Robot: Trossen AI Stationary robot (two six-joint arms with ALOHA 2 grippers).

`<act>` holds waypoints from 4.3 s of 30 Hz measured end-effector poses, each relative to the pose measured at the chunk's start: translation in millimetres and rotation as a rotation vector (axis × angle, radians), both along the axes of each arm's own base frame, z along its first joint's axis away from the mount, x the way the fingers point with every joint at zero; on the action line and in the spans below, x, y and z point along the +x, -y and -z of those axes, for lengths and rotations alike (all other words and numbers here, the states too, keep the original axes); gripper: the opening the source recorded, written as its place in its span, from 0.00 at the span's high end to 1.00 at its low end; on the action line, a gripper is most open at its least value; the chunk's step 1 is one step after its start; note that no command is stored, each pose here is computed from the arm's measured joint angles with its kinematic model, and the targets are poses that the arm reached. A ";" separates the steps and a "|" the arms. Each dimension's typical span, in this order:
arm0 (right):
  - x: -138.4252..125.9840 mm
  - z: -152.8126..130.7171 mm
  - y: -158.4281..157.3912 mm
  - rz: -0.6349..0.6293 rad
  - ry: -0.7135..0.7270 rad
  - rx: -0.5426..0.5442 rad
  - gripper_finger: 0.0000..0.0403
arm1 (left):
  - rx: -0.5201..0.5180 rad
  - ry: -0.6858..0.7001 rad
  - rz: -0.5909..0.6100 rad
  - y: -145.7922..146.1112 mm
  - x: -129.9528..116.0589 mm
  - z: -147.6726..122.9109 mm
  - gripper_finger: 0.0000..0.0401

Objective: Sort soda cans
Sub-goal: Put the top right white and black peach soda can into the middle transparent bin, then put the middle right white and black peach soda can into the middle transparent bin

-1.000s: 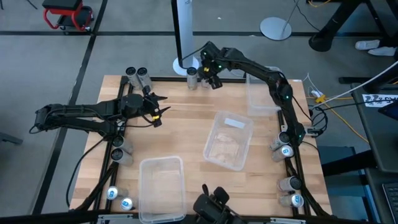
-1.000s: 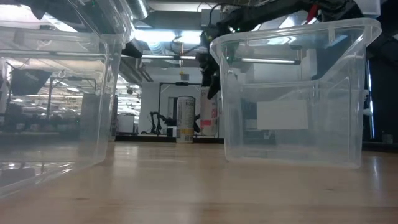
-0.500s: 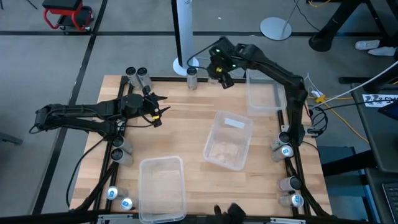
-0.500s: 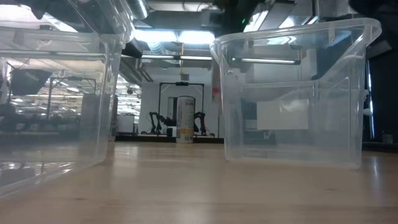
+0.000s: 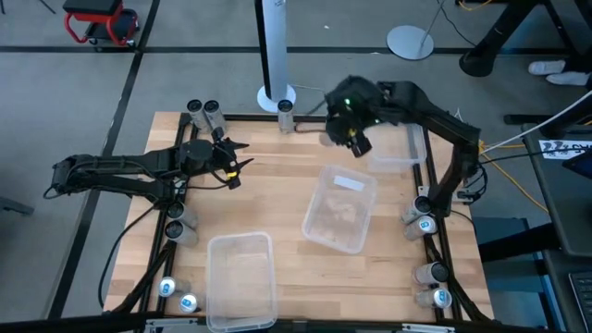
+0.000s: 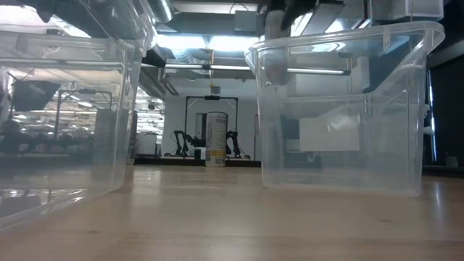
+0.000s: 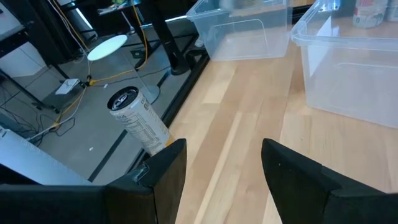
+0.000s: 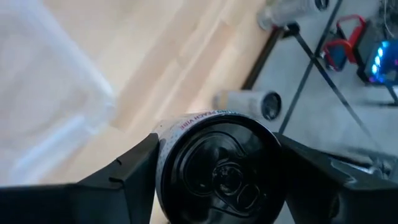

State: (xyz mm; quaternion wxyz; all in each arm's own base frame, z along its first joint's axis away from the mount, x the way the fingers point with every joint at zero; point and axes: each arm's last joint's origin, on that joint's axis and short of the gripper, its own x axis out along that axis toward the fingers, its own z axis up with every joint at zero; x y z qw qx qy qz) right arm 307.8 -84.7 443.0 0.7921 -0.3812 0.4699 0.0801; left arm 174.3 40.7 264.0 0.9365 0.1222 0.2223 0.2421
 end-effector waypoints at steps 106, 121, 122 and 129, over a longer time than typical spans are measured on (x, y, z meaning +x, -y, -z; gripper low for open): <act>-48.9 79.8 -71.3 0.177 -0.186 0.142 0.07 | -0.022 0.005 -0.010 0.0 0.1 0.9 0.51; -123.2 62.8 -97.2 0.419 -0.186 0.117 0.07 | -0.024 0.005 -0.010 0.0 0.2 1.1 0.51; -125.7 66.7 -96.9 0.429 -0.196 0.125 0.07 | -0.025 0.005 -0.011 0.0 0.2 1.1 0.51; -133.4 94.5 -98.7 0.458 -0.311 0.205 0.07 | -0.032 -0.001 -0.014 0.0 -0.2 1.9 0.51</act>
